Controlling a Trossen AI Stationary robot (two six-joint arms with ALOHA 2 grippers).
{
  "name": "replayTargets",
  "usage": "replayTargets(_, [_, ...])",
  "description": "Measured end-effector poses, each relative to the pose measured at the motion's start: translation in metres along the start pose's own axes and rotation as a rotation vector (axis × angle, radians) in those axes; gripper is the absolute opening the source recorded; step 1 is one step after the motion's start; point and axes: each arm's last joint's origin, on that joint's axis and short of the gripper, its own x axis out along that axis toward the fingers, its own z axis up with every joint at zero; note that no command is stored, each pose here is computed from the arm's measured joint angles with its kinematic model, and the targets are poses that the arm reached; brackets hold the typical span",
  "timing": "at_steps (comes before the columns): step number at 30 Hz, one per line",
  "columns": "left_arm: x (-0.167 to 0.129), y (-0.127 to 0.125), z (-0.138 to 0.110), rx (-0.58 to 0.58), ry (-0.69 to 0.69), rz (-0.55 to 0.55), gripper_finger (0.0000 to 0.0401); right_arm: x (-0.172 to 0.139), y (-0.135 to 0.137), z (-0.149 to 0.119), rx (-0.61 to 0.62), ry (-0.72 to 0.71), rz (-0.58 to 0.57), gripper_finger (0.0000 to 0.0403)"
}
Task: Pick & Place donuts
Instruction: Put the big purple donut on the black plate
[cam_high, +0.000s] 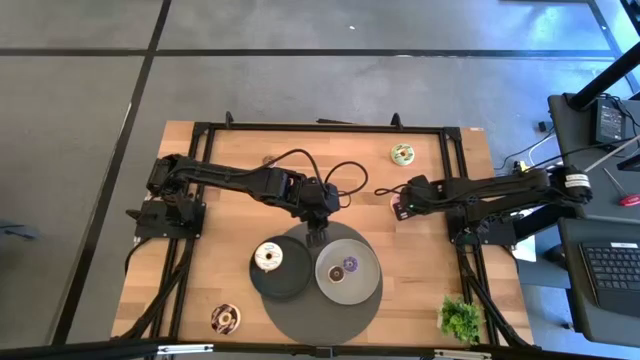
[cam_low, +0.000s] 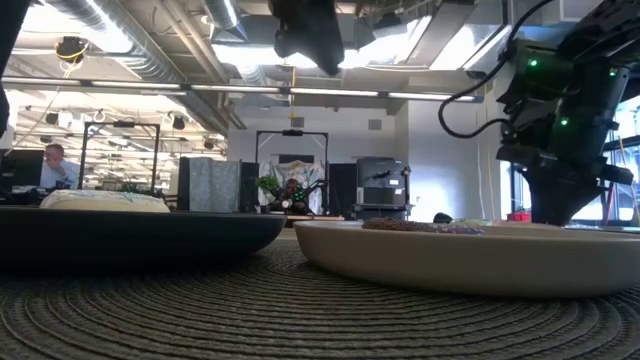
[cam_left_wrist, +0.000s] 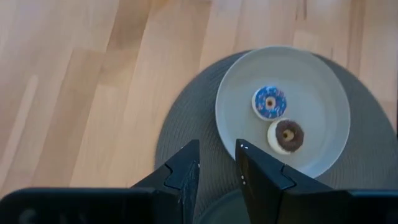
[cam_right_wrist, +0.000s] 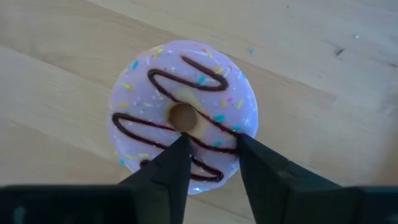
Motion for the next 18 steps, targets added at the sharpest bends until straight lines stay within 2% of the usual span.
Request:
replayTargets(7, [0.0,0.002,-0.005,0.005,0.052,0.016,0.0098,0.001,0.001,0.0,0.013,-0.002,0.002,0.0075])
replayTargets(13, [0.0,0.002,-0.009,-0.056,0.102,-0.003,0.0098,-0.002,0.004,0.002,-0.095,-0.013,0.025,0.0016])
replayTargets(18, [-0.001,0.003,-0.012,-0.086,0.132,0.02,0.0098,-0.026,0.022,0.021,-0.195,-0.131,0.089,0.0016])
